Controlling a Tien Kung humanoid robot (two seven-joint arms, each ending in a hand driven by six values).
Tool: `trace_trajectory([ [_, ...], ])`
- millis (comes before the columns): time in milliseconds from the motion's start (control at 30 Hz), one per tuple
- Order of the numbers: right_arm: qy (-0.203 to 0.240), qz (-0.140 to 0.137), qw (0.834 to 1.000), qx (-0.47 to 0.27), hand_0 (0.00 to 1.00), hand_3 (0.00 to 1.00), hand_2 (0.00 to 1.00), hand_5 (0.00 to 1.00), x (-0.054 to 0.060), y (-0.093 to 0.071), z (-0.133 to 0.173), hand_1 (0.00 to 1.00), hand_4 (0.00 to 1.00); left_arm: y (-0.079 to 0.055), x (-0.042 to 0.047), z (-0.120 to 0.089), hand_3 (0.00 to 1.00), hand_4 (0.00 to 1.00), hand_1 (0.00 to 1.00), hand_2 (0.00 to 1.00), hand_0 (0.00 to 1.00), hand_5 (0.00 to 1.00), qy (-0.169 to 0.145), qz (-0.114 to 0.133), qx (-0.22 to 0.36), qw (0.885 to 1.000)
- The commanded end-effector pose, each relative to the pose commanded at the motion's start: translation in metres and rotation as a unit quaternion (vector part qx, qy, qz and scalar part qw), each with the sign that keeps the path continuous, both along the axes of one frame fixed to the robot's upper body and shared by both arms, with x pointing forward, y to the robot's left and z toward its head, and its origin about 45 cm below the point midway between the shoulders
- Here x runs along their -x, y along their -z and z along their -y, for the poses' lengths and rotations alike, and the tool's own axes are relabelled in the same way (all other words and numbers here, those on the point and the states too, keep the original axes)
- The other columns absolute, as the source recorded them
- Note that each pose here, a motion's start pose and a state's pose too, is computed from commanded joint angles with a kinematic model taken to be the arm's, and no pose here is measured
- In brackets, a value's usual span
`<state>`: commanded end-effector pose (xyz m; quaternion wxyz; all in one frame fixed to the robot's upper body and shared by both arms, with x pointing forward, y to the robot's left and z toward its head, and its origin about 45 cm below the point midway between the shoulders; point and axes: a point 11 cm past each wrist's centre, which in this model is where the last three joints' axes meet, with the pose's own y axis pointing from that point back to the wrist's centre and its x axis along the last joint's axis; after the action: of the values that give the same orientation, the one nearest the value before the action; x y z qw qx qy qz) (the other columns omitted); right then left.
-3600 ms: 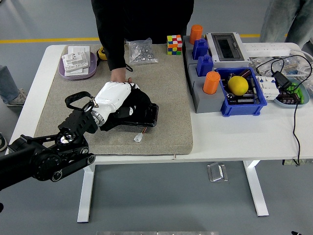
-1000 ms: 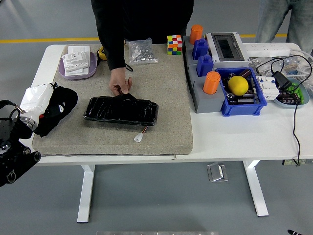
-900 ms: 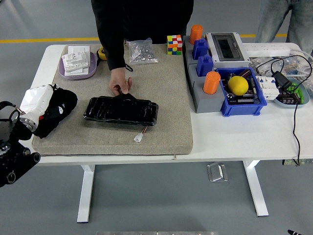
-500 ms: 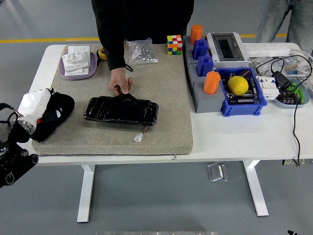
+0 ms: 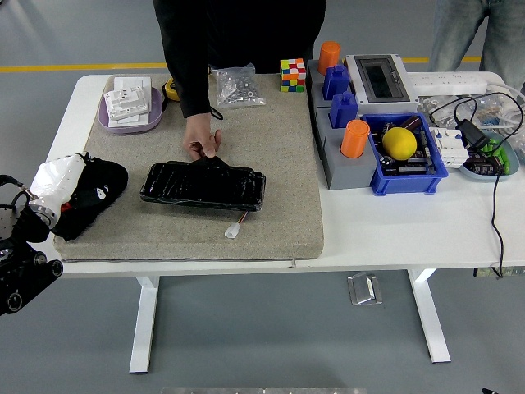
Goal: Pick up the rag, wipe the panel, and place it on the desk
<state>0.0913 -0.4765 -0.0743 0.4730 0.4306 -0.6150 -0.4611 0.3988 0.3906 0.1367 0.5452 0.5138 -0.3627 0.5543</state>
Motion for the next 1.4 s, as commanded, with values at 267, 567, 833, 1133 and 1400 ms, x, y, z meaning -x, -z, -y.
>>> trace_trajectory([
  [267,-0.001,-0.001,1.0,0.0,0.781,0.656,0.72,0.575,0.001,0.0,0.0,0.677,0.998,-0.002,-0.0012,-0.003,0.793,0.998,0.598,0.758,0.406,0.625,-0.004,-0.003,0.001,1.0],
  [567,-0.001,-0.002,1.0,0.001,0.781,0.654,0.72,0.573,0.001,0.0,0.001,0.675,0.998,-0.008,-0.0028,-0.007,0.809,0.998,0.612,0.773,0.414,0.71,-0.007,-0.001,0.001,1.0],
  [833,0.001,0.0,1.0,0.002,0.781,0.653,0.72,0.572,0.0,0.0,0.0,0.675,0.998,-0.03,-0.0068,0.004,0.814,0.998,0.617,0.774,0.414,0.882,0.013,0.022,0.027,0.999],
  [1133,0.005,0.003,1.0,0.001,0.782,0.652,0.72,0.571,-0.001,0.0,0.0,0.675,0.998,-0.076,-0.0043,0.013,0.797,0.998,0.622,0.764,0.413,0.952,0.016,0.06,0.071,0.996],
  [1400,0.007,0.005,1.0,0.002,0.783,0.652,0.719,0.571,-0.002,0.0,0.001,0.675,0.998,-0.116,-0.001,0.015,0.795,0.998,0.621,0.756,0.413,0.938,0.01,0.099,0.15,0.984],
])
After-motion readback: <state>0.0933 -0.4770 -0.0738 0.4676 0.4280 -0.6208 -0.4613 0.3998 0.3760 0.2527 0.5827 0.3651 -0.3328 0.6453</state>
